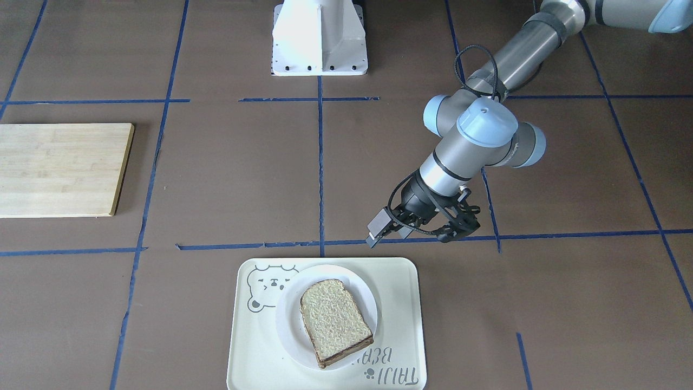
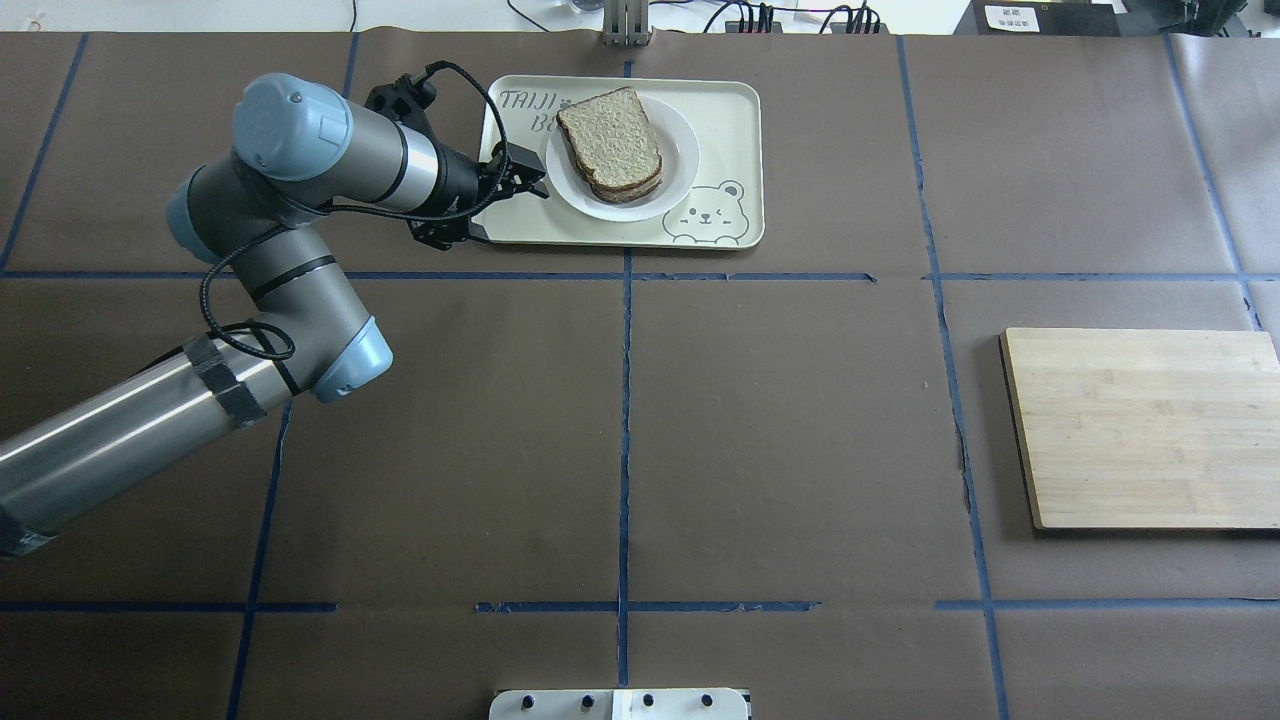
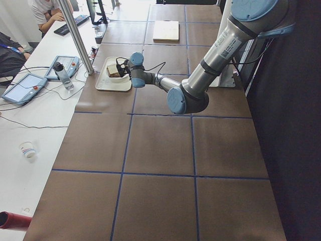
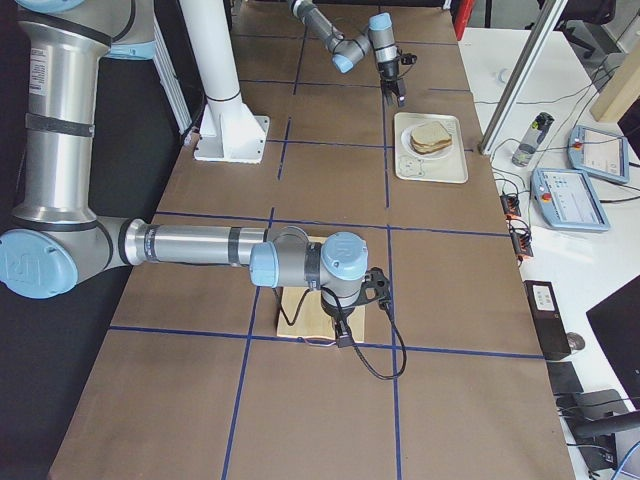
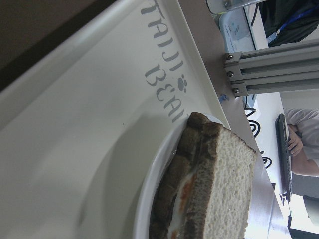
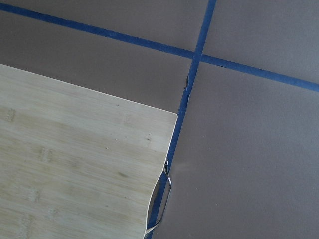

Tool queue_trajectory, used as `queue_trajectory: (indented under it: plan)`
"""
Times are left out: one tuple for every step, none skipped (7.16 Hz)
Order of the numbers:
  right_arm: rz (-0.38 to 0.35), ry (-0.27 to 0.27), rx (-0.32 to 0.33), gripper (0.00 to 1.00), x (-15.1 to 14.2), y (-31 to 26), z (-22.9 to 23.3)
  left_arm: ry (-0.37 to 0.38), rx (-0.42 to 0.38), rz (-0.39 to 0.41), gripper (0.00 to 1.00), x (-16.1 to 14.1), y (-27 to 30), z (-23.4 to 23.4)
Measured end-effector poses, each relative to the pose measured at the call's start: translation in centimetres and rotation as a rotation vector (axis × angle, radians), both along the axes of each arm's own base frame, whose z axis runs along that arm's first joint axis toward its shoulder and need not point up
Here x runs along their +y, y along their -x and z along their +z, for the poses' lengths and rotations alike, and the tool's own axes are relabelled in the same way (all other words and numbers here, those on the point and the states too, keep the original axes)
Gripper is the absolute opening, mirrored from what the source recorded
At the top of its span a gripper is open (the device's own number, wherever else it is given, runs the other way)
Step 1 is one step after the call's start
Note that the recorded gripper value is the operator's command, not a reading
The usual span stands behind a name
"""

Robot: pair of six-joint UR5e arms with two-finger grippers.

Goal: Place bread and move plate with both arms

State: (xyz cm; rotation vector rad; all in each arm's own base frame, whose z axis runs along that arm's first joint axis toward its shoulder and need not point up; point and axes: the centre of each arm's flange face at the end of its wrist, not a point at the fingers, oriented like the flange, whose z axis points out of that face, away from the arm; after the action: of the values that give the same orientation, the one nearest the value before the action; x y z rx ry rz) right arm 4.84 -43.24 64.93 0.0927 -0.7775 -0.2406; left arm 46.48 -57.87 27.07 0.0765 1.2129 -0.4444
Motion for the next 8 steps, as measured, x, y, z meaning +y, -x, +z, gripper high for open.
queue_trajectory:
  plan:
    - [0.0,0.001,0.0,1.0,0.0,0.0,0.0,-0.05,-0.136,0.075,1.0,1.8,2.1,-0.7]
    - [0.001,0.001,0.0,1.0,0.0,0.0,0.0,-0.106,-0.275,0.161,1.0,3.4,4.8,-1.6]
    - [0.001,0.001,-0.001,1.0,0.0,0.0,0.0,-0.161,-0.393,0.247,1.0,4.7,7.9,-1.9]
    - [0.001,0.001,-0.001,1.0,0.0,0.0,0.0,-0.223,-0.484,0.332,1.0,5.9,11.3,-0.8]
    - [0.001,0.001,-0.001,1.0,0.1,0.0,0.0,-0.276,-0.539,0.397,1.0,6.9,14.0,1.2]
    - [0.001,0.002,-0.001,1.0,0.1,0.0,0.1,-0.316,-0.581,0.446,1.0,7.4,17.0,3.8]
    - [0.001,0.003,0.0,1.0,0.1,0.0,0.1,-0.345,-0.61,0.49,1.0,6.9,21.1,7.0]
    - [0.001,0.004,0.0,1.0,0.1,0.0,0.2,-0.364,-0.613,0.538,1.0,6.0,27.0,11.0]
